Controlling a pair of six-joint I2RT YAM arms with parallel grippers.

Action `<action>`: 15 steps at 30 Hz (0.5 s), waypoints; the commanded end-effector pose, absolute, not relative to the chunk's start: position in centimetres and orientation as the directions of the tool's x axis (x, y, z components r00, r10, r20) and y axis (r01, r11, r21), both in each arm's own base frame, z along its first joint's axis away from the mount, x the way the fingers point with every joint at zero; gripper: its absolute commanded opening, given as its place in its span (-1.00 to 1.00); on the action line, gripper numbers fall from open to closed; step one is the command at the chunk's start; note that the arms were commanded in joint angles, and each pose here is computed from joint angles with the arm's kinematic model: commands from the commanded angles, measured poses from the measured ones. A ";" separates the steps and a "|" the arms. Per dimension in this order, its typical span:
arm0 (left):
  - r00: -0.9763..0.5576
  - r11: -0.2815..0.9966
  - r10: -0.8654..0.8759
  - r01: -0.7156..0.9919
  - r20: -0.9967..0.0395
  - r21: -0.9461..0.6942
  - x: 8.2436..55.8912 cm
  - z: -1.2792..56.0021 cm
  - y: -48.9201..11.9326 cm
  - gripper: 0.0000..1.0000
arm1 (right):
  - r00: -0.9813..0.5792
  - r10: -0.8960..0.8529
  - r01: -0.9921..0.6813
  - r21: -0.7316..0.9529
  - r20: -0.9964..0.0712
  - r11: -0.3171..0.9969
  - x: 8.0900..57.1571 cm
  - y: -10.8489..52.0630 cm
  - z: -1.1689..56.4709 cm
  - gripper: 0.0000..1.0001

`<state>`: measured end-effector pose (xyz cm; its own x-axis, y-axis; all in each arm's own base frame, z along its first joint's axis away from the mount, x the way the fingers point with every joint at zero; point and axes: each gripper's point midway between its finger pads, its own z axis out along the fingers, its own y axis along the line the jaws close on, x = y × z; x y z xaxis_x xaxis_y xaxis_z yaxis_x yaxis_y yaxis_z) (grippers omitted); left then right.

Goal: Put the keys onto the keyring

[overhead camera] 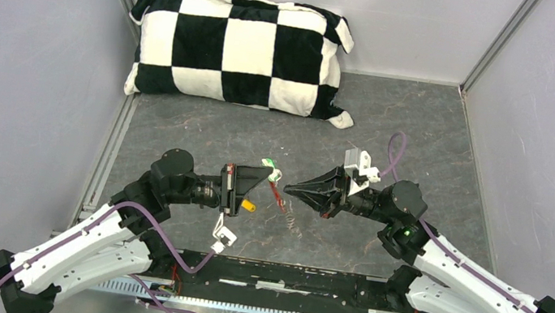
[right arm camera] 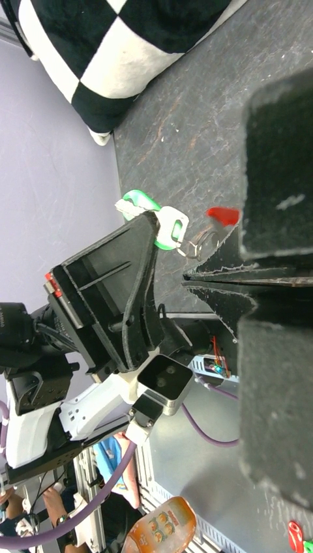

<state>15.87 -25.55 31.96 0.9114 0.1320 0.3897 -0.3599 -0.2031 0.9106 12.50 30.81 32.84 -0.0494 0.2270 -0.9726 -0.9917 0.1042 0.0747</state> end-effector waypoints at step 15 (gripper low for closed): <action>0.848 -0.059 0.118 -0.513 0.516 0.856 13.8 36.3 -25.3 -0.96 | 0.070 0.140 -0.987 -0.048 -0.988 0.151 14.5 31.8 32.8 0.34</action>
<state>14.99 -25.28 33.72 0.8949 0.1310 0.4266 -0.4091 -0.1411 0.9015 14.34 31.59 30.08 -0.0198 0.0901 -0.9957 -0.9871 0.1566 0.0338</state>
